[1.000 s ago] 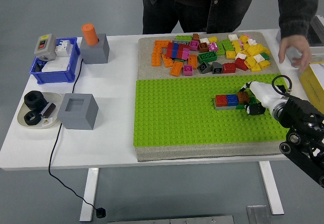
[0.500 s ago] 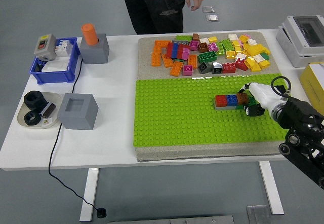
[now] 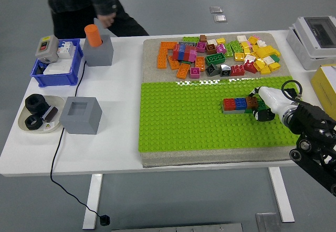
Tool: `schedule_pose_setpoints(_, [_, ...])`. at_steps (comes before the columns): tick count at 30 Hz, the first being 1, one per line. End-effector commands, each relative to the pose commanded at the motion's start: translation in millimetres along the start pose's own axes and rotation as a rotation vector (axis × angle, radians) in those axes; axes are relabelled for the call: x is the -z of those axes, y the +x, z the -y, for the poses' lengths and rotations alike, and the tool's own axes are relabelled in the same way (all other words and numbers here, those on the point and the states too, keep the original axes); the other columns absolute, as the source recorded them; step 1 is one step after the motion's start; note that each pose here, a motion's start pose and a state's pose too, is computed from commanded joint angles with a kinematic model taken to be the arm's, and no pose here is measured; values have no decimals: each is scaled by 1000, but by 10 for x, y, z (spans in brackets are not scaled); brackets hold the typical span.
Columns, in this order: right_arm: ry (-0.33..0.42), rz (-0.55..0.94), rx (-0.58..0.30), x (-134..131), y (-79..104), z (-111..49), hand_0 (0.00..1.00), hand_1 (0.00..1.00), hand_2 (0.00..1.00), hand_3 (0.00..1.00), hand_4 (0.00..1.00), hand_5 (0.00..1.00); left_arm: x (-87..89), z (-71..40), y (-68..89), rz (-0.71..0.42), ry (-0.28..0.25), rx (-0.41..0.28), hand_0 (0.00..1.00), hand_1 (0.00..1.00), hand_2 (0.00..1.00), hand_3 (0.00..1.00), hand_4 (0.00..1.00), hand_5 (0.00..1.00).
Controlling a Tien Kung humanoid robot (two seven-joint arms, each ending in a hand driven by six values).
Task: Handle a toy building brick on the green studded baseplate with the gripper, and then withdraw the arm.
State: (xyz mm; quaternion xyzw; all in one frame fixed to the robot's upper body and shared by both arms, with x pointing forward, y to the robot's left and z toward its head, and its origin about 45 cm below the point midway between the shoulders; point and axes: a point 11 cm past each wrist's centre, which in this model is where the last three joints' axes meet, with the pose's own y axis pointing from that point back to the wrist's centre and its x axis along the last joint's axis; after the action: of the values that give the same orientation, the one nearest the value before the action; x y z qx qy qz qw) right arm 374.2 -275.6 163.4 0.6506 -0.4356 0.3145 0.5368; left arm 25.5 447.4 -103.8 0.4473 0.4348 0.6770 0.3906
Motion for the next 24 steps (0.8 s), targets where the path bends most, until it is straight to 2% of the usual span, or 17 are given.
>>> schedule_pose_setpoints(4, [0, 0, -1, -6, -2, -1, 934, 887, 921, 673, 456, 42, -1, 0, 3, 0, -1, 0, 597, 617, 539, 595, 749, 193])
schedule_pose_setpoints(5, [1, 0, -2, -5, -2, -2, 936, 891, 930, 691, 562, 47, 0, 0, 4, 0, -1, 0, 596, 617, 539, 595, 749, 194])
schedule_pose_setpoints(11, [6, 2, -6, 2, 3, -5, 936, 891, 930, 691, 562, 47, 3, -1, 6, -1, 0, 0, 597, 617, 539, 595, 749, 194])
schedule_pose_setpoints(12, [6, 3, -7, 2, 4, -5, 935, 892, 936, 716, 619, 64, 1, -1, 7, 0, -1, 0, 597, 617, 539, 595, 749, 194])
schedule_pose_setpoints(16, [7, 5, -9, 2, 8, -4, 935, 892, 936, 716, 619, 64, -11, 0, 9, 0, -3, 0, 597, 617, 539, 595, 749, 194])
schedule_pose_setpoints(17, [8, 5, -9, 3, 10, -4, 934, 894, 942, 753, 661, 70, -12, 0, 9, 0, -3, 0, 597, 617, 539, 595, 749, 193])
schedule_pose_setpoints(22, [12, 8, -12, 14, 18, -2, 934, 894, 942, 753, 661, 70, -22, 0, 10, -1, -5, -1, 597, 617, 539, 595, 749, 193])
schedule_pose_setpoints(24, [13, 10, -14, 17, 22, -2, 935, 896, 943, 784, 683, 83, -26, 0, 10, -1, -6, -1, 596, 616, 538, 594, 748, 193])
